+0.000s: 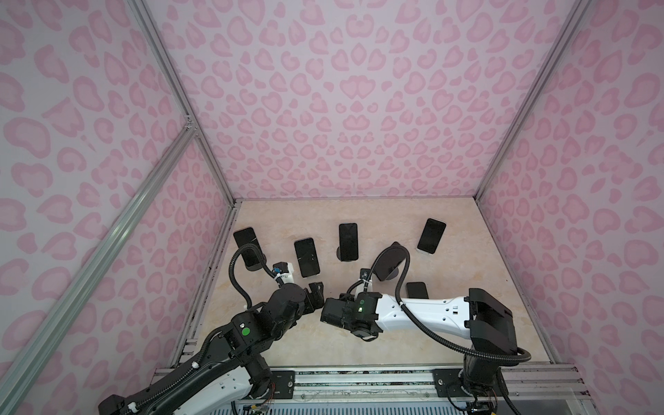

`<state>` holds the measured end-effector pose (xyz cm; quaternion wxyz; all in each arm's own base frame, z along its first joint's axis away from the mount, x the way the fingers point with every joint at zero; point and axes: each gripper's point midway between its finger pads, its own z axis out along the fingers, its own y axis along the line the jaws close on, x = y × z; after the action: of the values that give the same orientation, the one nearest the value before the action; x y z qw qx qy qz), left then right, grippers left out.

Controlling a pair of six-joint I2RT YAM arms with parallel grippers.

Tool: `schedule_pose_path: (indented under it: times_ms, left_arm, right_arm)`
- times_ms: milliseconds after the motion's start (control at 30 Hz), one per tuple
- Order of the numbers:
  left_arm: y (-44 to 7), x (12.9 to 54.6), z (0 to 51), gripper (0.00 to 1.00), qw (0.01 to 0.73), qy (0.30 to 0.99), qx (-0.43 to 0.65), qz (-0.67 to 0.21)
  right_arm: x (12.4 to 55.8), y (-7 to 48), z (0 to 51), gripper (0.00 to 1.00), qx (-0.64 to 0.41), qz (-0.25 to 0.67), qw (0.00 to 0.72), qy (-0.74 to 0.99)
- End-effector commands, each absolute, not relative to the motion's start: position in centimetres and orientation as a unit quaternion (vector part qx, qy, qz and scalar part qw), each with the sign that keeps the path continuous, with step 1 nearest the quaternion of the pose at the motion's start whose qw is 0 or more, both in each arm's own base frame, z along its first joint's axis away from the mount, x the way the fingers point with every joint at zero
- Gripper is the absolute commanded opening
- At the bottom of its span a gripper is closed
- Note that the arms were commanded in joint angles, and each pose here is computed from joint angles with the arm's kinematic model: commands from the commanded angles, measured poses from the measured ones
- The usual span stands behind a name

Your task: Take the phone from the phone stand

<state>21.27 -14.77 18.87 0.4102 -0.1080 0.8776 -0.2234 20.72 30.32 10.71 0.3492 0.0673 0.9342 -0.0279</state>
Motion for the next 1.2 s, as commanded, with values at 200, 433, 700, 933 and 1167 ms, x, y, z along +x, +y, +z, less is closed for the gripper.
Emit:
schedule_pose_path:
  times_ms: [200, 433, 700, 933, 1167]
  left_arm:
    - [-14.2, 21.9, 20.1, 0.95, 0.437, 0.861, -0.128, -0.228]
    - [-14.0, 21.9, 20.4, 0.95, 0.442, 0.857, -0.13, -0.23]
    - [-13.9, 21.9, 20.4, 0.95, 0.441, 0.858, -0.131, -0.23]
    - [-14.1, 22.0, 20.5, 0.95, 0.44, 0.859, -0.129, -0.229]
    - [-14.5, 22.3, 20.9, 0.95, 0.44, 0.859, -0.127, -0.228]
  right_arm:
    - [21.6, 30.9, 8.7, 0.8, 0.067, -0.025, 0.348, 0.935]
    - [21.8, 31.0, 7.7, 0.65, 0.072, -0.019, 0.348, 0.934]
    - [21.8, 30.8, 7.8, 0.58, 0.058, -0.019, 0.357, 0.932]
    - [21.9, 30.3, 10.1, 0.55, 0.041, -0.021, 0.384, 0.922]
    - [22.2, 27.1, 14.4, 0.54, 0.035, -0.04, 0.419, 0.906]
